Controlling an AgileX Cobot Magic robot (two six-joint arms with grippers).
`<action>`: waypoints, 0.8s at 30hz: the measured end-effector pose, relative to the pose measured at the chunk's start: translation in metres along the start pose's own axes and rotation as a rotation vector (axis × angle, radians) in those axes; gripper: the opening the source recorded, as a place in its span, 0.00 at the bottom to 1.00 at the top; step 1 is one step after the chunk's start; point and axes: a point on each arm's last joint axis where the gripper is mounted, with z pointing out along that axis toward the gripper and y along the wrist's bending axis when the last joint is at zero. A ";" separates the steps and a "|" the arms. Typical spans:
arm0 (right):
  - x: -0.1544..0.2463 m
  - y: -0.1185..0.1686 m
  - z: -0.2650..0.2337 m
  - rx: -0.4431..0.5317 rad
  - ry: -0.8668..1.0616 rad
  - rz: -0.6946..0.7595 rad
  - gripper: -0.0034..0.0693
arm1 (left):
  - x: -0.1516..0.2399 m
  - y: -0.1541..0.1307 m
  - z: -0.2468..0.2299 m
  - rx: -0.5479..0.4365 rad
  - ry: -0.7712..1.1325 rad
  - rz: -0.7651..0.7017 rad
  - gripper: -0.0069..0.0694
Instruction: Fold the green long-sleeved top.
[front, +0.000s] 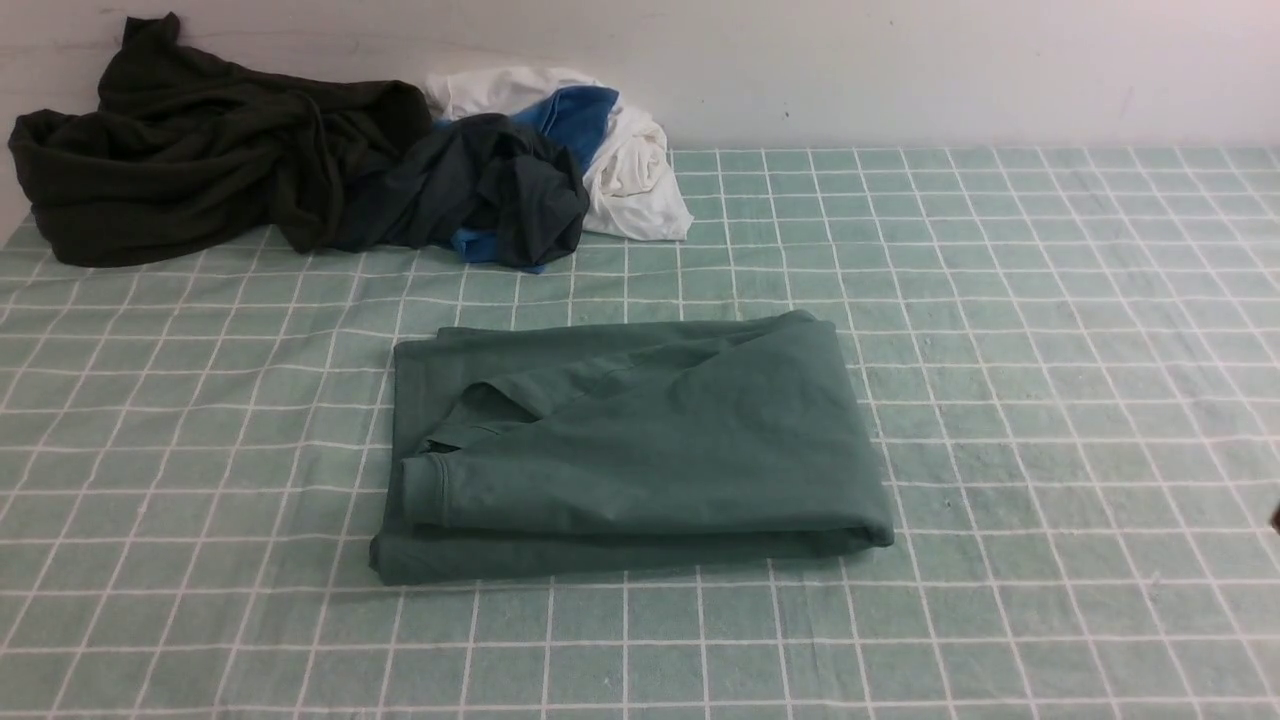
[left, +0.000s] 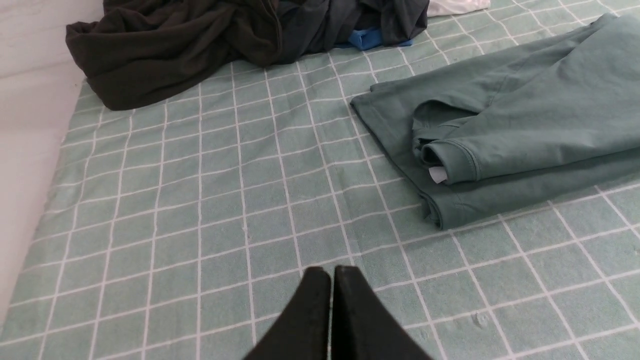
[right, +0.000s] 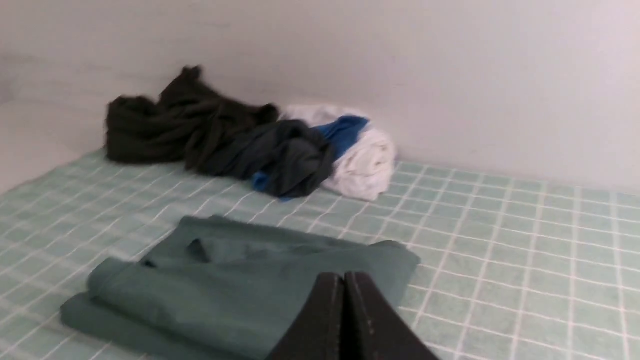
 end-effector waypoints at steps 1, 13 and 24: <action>0.012 -0.005 -0.004 0.062 -0.034 0.025 0.03 | 0.000 0.000 0.000 0.000 0.000 0.000 0.09; 0.085 -0.034 -0.020 0.447 0.027 0.090 0.03 | 0.000 0.000 0.000 -0.002 0.002 0.001 0.09; 0.090 -0.033 -0.020 0.424 0.089 0.069 0.03 | 0.000 0.000 0.000 -0.002 0.003 0.002 0.09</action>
